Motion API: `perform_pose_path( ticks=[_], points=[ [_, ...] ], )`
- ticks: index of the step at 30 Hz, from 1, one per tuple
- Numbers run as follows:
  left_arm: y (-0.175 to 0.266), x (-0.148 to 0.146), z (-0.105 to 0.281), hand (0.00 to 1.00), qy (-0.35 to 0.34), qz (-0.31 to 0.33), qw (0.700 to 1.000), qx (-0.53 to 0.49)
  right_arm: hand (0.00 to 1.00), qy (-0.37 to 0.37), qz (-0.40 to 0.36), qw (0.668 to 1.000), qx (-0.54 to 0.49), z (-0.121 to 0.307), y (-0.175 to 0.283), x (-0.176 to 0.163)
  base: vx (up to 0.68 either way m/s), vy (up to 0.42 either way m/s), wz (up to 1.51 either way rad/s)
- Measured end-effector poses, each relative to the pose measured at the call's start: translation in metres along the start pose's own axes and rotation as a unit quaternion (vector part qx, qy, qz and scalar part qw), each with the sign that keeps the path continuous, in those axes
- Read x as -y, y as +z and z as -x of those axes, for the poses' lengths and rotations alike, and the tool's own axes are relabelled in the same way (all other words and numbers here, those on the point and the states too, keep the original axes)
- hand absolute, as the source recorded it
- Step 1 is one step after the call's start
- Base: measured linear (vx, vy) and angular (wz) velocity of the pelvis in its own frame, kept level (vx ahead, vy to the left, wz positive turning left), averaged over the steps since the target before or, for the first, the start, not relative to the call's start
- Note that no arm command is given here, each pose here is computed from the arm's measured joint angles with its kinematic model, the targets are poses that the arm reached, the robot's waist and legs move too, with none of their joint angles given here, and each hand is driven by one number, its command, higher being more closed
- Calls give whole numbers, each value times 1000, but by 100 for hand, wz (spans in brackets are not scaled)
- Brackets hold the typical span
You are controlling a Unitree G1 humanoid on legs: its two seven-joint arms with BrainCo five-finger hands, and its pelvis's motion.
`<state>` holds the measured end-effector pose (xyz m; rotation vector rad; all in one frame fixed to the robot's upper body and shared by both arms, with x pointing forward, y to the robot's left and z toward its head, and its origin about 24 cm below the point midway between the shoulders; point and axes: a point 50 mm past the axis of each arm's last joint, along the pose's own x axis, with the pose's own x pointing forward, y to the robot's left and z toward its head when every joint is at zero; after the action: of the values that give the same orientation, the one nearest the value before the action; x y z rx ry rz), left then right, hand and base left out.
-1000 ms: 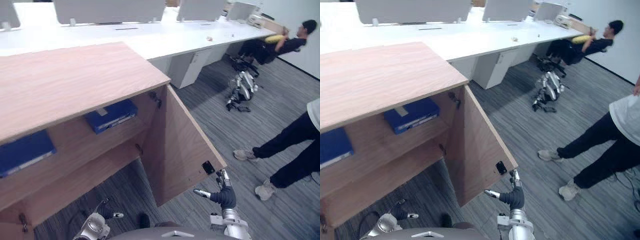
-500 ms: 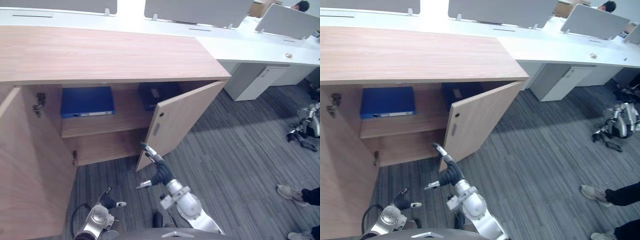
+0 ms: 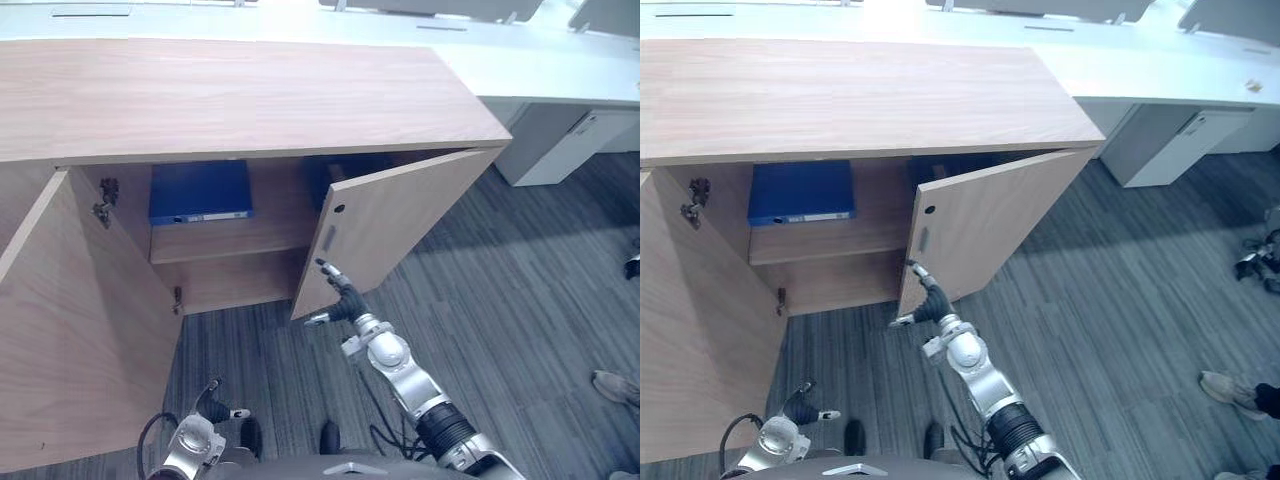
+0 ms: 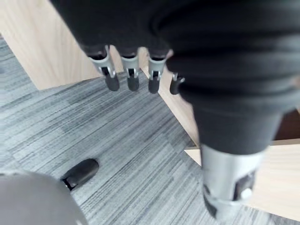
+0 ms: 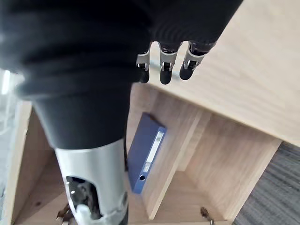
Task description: Walk over to the cabinet, pick up the folder, carry it to the office cabinet, place the folder inside the office cabinet, then close the office cabinet door
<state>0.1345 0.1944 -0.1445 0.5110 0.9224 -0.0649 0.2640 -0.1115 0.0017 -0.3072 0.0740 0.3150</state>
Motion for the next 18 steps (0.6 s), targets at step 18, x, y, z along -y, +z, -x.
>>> perform_pose_path(
  ticks=[18],
  points=[
    [-4, 8, 1, 0, -16, 13, 1000, -13, 0, -55, -22, 990, -130, 25, -59, 12, -54, -13, -2]
  ],
)
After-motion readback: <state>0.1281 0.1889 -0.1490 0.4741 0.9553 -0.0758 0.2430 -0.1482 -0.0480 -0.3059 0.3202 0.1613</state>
